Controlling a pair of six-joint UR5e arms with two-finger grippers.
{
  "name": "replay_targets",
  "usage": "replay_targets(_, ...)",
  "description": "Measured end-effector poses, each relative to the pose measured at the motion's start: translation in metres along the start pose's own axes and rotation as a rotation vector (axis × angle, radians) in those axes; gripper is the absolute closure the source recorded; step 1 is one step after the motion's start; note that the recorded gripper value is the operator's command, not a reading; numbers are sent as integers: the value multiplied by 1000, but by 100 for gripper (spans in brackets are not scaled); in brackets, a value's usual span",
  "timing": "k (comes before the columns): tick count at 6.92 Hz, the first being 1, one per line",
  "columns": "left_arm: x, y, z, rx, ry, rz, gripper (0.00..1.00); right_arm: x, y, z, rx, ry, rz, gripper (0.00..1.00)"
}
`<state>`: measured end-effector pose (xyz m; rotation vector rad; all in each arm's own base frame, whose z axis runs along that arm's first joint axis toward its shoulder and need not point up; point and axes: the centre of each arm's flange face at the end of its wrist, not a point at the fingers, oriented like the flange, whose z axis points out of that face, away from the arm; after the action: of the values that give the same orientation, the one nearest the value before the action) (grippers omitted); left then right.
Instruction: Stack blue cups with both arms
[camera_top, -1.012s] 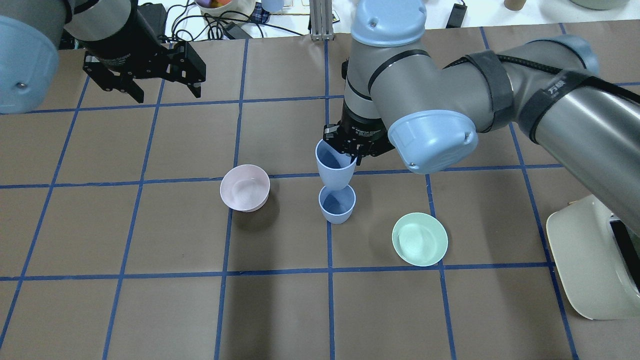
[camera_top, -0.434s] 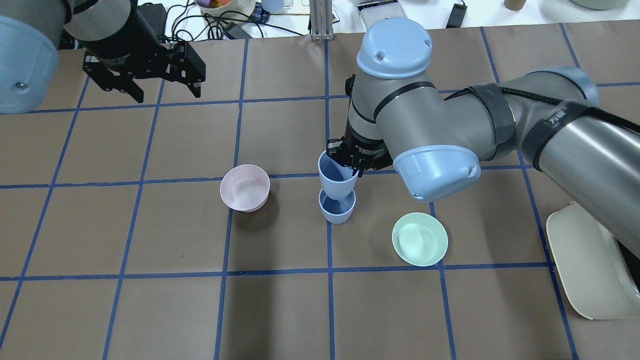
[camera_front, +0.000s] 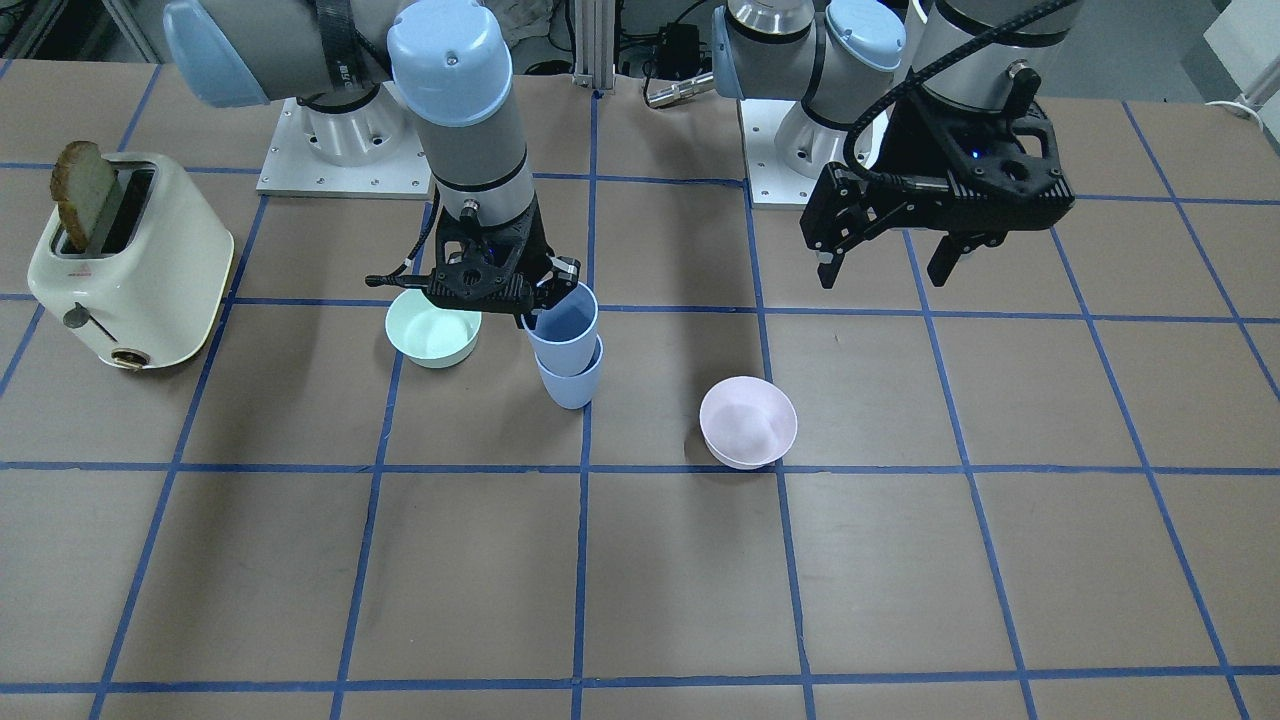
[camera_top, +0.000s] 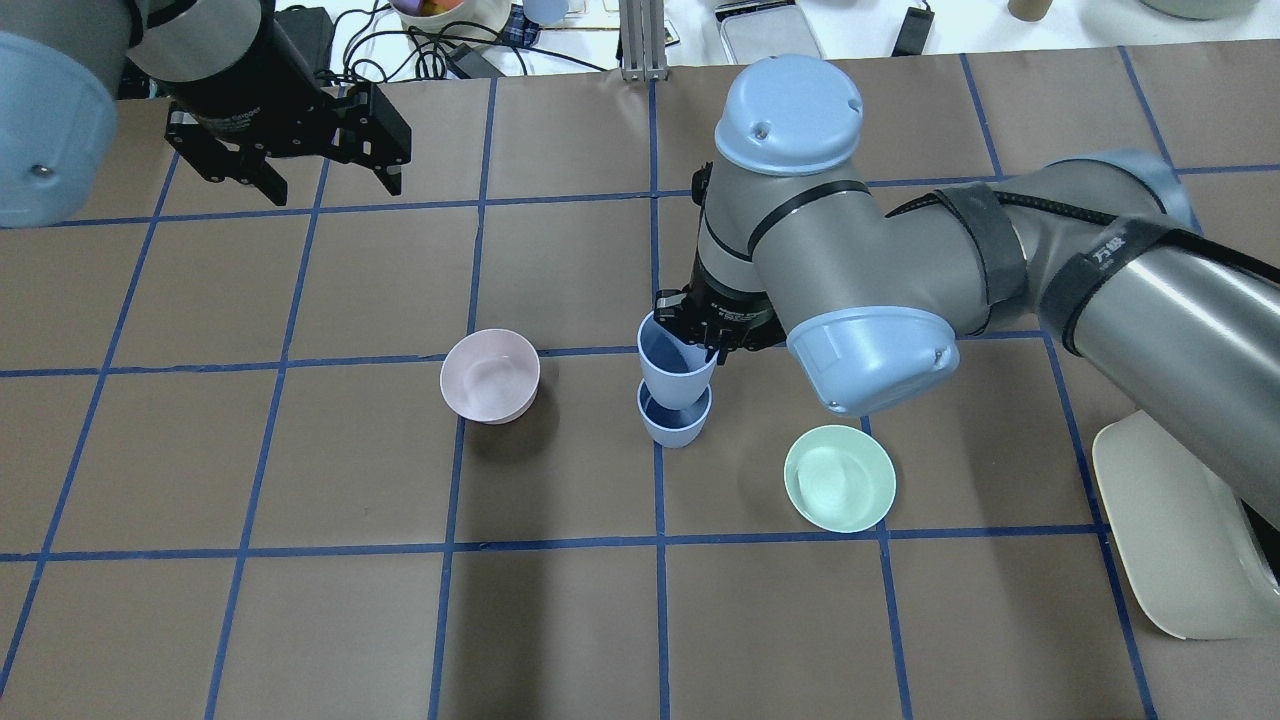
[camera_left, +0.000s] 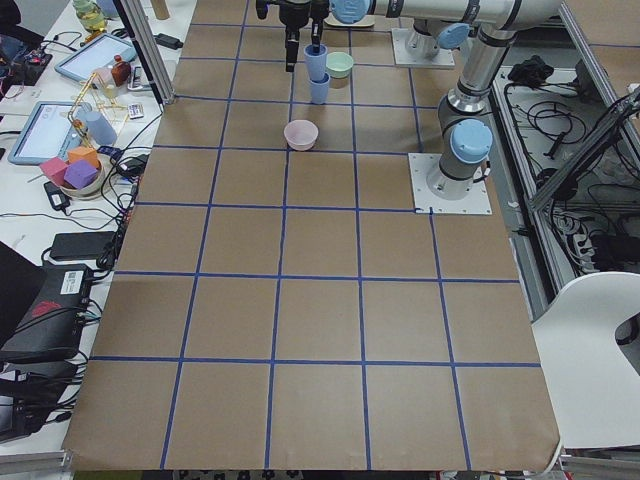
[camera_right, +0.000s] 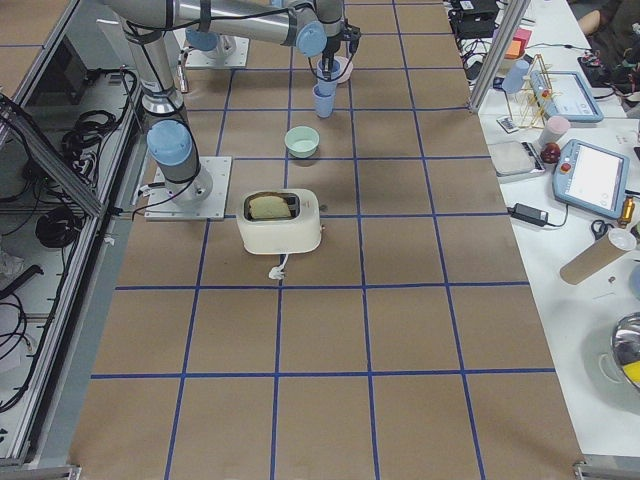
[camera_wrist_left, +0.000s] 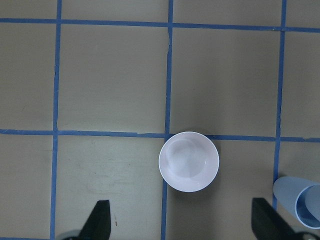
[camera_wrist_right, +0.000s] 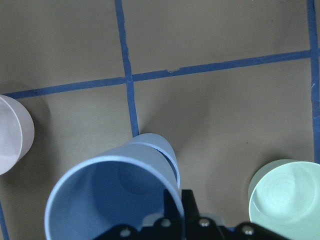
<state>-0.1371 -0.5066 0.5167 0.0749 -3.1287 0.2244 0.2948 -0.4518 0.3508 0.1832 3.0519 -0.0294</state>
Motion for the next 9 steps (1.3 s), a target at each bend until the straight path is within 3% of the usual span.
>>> replay_targets(1,0,0,0,0,0,0,0,1,1,4,-7,1,2,67)
replay_targets(2,0,0,0,0,0,0,0,1,3,10,-11,-1,8,40)
replay_targets(4,0,0,0,0,-1,0,0,3,6,25,10,-17,50,23)
replay_targets(5,0,0,0,0,-2,1,0,4,6,26,28,-25,65,16)
replay_targets(7,0,0,0,0,-3,1,0,5,-10,-2,69,-35,68,16)
replay_targets(9,0,0,0,0,-3,2,0,30,-52,-67,27,8,-6,14)
